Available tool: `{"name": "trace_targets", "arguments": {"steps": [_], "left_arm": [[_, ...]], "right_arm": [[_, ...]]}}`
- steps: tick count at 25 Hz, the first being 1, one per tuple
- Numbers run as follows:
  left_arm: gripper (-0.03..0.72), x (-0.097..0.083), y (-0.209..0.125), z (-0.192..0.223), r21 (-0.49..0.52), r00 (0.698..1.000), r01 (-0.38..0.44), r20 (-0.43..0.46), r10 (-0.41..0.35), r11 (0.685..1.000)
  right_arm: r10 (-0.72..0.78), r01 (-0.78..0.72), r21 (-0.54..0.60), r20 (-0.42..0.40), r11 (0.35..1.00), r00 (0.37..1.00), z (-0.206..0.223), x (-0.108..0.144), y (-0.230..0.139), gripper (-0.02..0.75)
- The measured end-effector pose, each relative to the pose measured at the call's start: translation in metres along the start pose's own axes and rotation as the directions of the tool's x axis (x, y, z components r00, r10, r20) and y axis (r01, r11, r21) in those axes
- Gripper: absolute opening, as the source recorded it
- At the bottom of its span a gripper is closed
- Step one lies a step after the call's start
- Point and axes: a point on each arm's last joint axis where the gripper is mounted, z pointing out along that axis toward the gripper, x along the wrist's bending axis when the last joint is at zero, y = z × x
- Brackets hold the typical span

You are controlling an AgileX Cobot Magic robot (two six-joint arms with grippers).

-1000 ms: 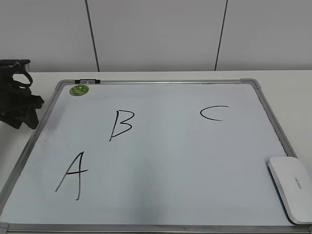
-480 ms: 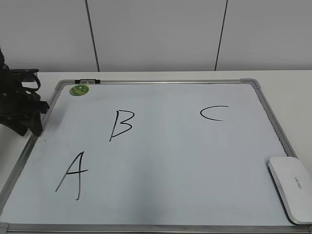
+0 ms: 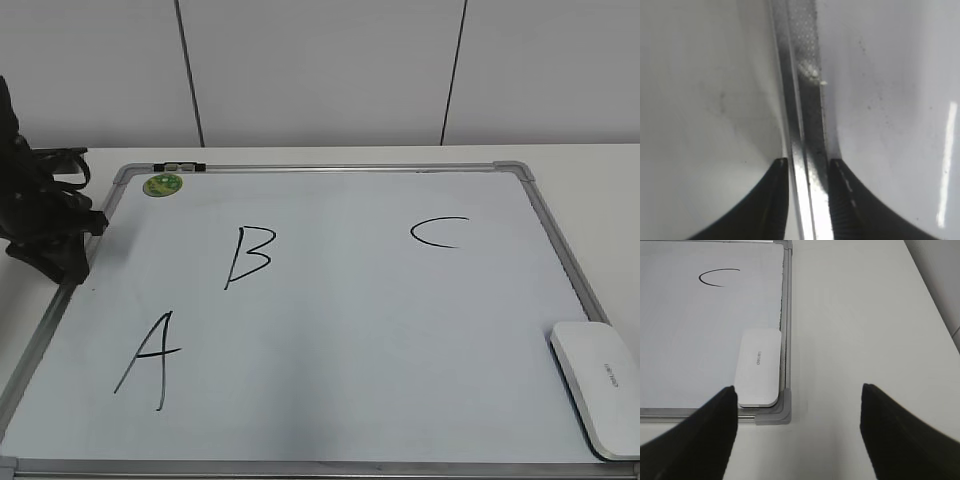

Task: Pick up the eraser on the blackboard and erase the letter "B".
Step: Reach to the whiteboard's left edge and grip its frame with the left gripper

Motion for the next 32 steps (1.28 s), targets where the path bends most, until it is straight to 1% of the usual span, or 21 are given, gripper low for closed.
{"name": "trace_targets", "arguments": {"steps": [3,6,7,8,22,23,26,29,31,32], "left_arm": [[0.128,-0.001,0.000,0.001,0.005,1.000,0.010,0.017,-0.011,1.000],[0.086,-0.001,0.001,0.000,0.004,0.999,0.027,0.028,-0.027,1.000],[0.041,-0.001,0.001,0.000,0.004,0.999,0.022,0.023,-0.022,1.000],[0.022,-0.001,0.001,0.000,0.005,0.999,0.022,0.024,-0.022,1.000],[0.013,0.002,0.000,-0.001,0.008,0.999,0.038,0.031,-0.038,0.999],[0.013,0.002,0.000,-0.001,0.008,0.999,0.038,0.031,-0.038,0.999],[0.013,0.002,0.000,-0.001,0.008,0.999,0.038,0.031,-0.038,0.999],[0.013,0.002,0.000,-0.001,0.008,0.999,0.038,0.031,-0.038,0.999],[0.013,0.002,0.000,-0.001,0.008,0.999,0.038,0.031,-0.038,0.999],[0.013,0.002,0.000,-0.001,0.008,0.999,0.038,0.031,-0.038,0.999]], "right_arm": [[0.000,0.000,0.000,0.000,1.000,1.000,0.000,0.000,0.000,0.587],[0.000,0.000,0.000,0.000,1.000,1.000,0.000,0.000,0.000,0.587],[0.000,0.000,0.000,0.000,1.000,1.000,0.000,0.000,0.000,0.587],[0.000,0.000,0.000,0.000,1.000,1.000,0.000,0.000,0.000,0.587],[0.002,-0.002,0.001,-0.004,1.000,1.000,-0.001,0.000,0.003,0.587],[0.002,-0.002,0.010,-0.005,1.000,1.000,0.000,0.000,0.004,0.587],[-0.004,0.006,0.090,-0.024,0.996,1.000,0.009,0.000,0.022,0.587],[-0.004,0.012,0.195,-0.044,0.981,0.999,0.027,-0.001,0.041,0.587],[0.001,0.011,0.221,-0.054,0.975,0.999,0.041,0.000,0.053,0.587],[0.003,0.009,0.213,-0.055,0.977,0.998,0.047,-0.001,0.059,0.587]]}}
